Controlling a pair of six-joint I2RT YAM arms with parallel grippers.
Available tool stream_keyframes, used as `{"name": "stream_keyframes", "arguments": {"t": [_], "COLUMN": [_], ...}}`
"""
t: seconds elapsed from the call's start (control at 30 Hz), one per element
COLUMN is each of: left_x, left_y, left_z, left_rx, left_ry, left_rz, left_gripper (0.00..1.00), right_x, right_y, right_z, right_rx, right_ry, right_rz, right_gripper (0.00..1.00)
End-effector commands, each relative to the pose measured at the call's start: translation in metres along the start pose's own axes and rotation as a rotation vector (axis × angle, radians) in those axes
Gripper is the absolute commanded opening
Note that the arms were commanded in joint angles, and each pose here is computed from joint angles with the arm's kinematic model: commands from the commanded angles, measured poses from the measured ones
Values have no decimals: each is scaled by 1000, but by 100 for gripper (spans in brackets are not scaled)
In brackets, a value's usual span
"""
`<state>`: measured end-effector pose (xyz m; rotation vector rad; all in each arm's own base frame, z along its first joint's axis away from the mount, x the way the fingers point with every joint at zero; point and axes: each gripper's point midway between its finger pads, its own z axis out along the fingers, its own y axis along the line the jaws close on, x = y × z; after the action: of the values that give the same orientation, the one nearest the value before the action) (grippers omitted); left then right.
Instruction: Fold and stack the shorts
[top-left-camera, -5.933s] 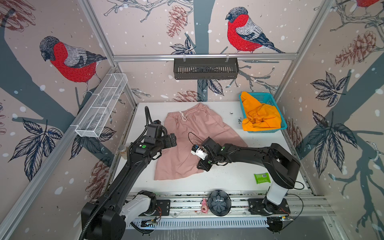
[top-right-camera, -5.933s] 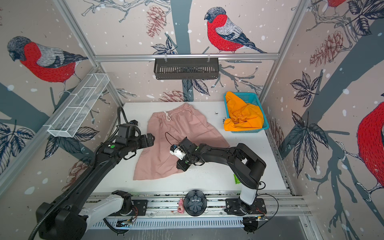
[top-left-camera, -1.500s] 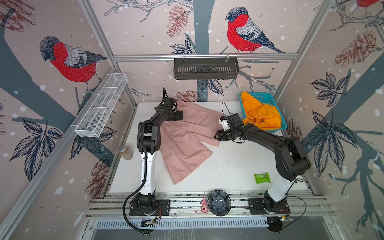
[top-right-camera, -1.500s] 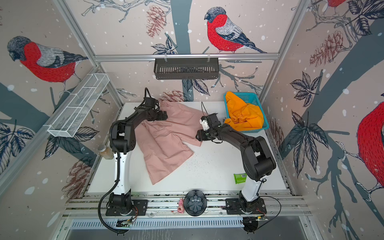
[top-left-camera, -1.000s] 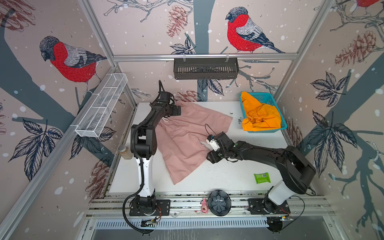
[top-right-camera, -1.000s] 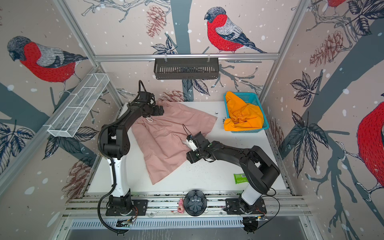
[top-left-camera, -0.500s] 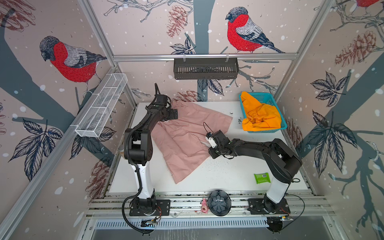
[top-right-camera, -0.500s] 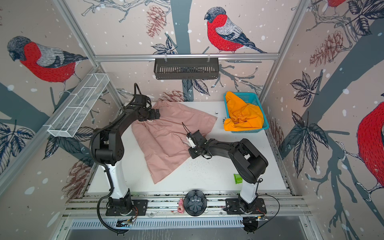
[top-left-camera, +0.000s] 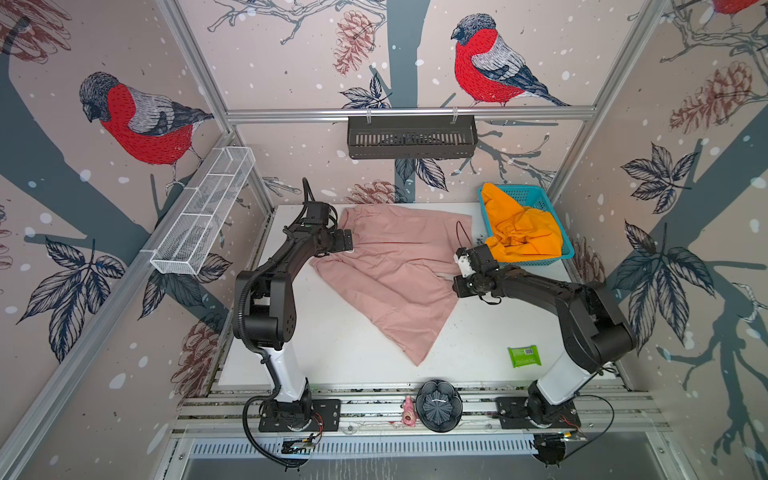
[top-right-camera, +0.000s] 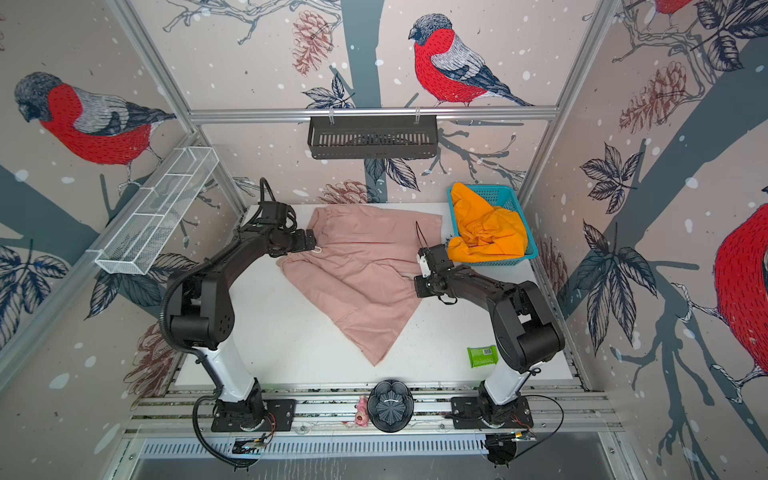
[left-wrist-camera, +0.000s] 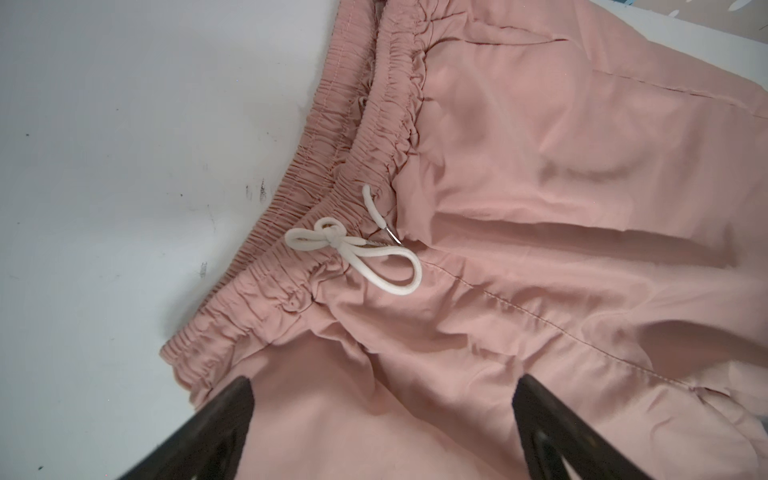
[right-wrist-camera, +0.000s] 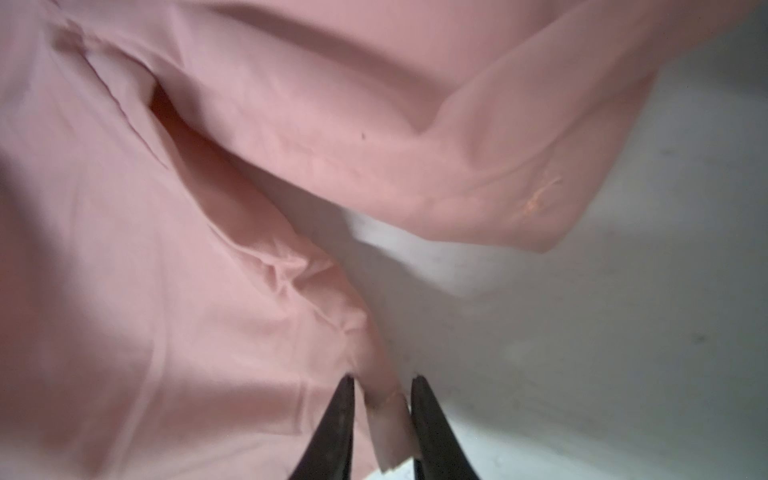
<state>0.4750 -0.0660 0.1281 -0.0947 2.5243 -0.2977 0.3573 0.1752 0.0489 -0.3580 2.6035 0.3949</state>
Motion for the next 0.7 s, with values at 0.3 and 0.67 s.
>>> {"name": "stream_keyframes", "arguments": {"t": [0.3,0.67], "left_x": [-59,-56], "left_y": [-93,-74], "left_z": [55,128], "left_rx": [339,280], "left_ry": [-145,-87], "left_rz": [307,222], "left_gripper": [98,97], "right_x": [3,53], "right_y": [26,39], "right_z": [-44,-23], "right_rx": [-36,-151], "right_ry": [-82,-85], "right_rz": [-61,118], "right_gripper": [65,69]}}
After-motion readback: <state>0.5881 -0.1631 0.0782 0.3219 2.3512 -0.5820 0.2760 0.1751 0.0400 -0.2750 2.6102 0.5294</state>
